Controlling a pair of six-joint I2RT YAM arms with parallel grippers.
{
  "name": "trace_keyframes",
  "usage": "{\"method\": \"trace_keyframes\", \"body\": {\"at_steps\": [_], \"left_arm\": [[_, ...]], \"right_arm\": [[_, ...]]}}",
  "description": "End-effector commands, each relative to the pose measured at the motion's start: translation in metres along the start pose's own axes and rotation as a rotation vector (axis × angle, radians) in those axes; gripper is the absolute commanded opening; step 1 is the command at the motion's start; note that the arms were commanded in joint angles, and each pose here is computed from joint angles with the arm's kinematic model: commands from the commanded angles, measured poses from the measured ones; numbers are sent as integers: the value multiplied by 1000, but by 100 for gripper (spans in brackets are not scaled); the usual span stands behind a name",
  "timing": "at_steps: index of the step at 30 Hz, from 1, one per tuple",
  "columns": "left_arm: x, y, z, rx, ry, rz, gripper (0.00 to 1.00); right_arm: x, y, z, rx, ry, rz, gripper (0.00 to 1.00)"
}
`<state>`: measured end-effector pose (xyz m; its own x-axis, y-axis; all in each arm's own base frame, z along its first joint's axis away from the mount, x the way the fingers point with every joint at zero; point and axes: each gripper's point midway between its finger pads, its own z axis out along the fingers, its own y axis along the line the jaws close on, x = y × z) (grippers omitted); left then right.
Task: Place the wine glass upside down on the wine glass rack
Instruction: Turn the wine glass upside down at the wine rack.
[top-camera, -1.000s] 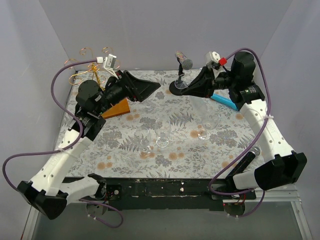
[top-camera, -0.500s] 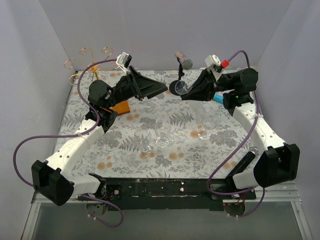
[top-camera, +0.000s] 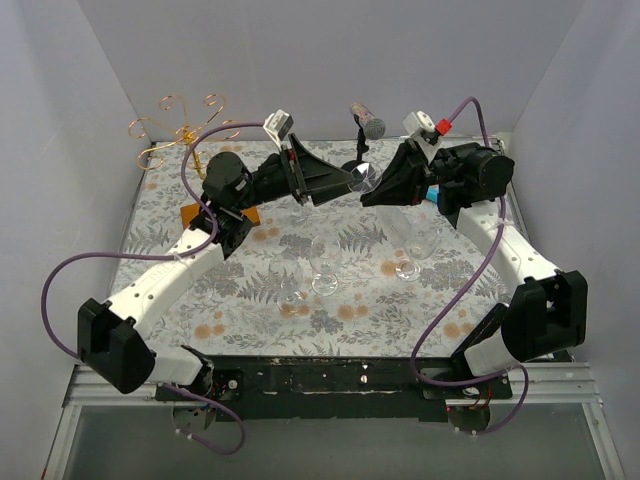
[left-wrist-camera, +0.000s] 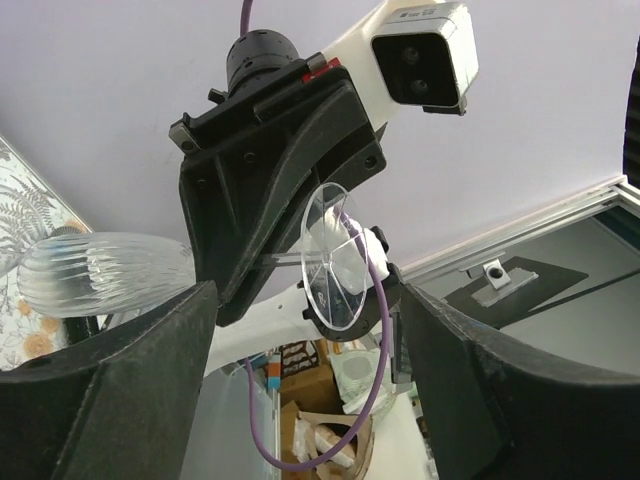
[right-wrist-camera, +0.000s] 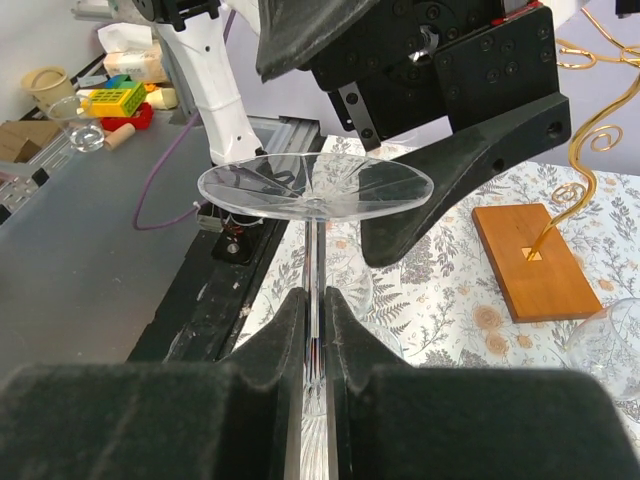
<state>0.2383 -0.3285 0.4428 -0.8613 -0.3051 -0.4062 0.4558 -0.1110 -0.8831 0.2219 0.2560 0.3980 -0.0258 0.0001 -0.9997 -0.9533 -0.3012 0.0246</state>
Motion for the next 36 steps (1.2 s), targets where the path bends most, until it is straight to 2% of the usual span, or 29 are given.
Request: {"method": "trace_keyframes", "body": {"at_steps": [1, 4, 13, 20, 21, 22, 27, 28, 29, 33, 34, 36], "left_arm": [[0, -27, 7, 42, 15, -64, 70], [3, -31, 11, 60, 29, -79, 58], [9, -39, 10, 89, 48, -104, 37], [10, -35, 11, 87, 56, -118, 16], [11, -35, 11, 90, 59, -121, 11], [11, -34, 10, 95, 62, -123, 0], [13, -34, 10, 102, 66, -132, 0], [13, -34, 10, 101, 66, -133, 0], [13, -35, 9, 103, 66, -131, 0], [15, -38, 7, 105, 69, -123, 0], [15, -38, 6, 106, 70, -121, 0], [17, -41, 4, 110, 71, -118, 0]], "right_arm": [[-17, 9, 2, -10, 4, -134, 5], [-16, 10, 2, -12, 8, -136, 5], [-13, 9, 1, -16, 15, -137, 5], [-9, 13, 1, -22, 27, -148, 5], [-9, 14, 1, -24, 30, -151, 5], [-7, 14, 0, -25, 32, -151, 6], [-6, 18, 0, -29, 47, -162, 9], [-5, 18, 0, -32, 53, -163, 12], [-4, 18, -1, -33, 61, -168, 20], [-1, 24, -3, -22, 104, -181, 56], [0, 23, -4, -17, 122, -202, 61], [1, 22, -6, -16, 146, -191, 64]]}}
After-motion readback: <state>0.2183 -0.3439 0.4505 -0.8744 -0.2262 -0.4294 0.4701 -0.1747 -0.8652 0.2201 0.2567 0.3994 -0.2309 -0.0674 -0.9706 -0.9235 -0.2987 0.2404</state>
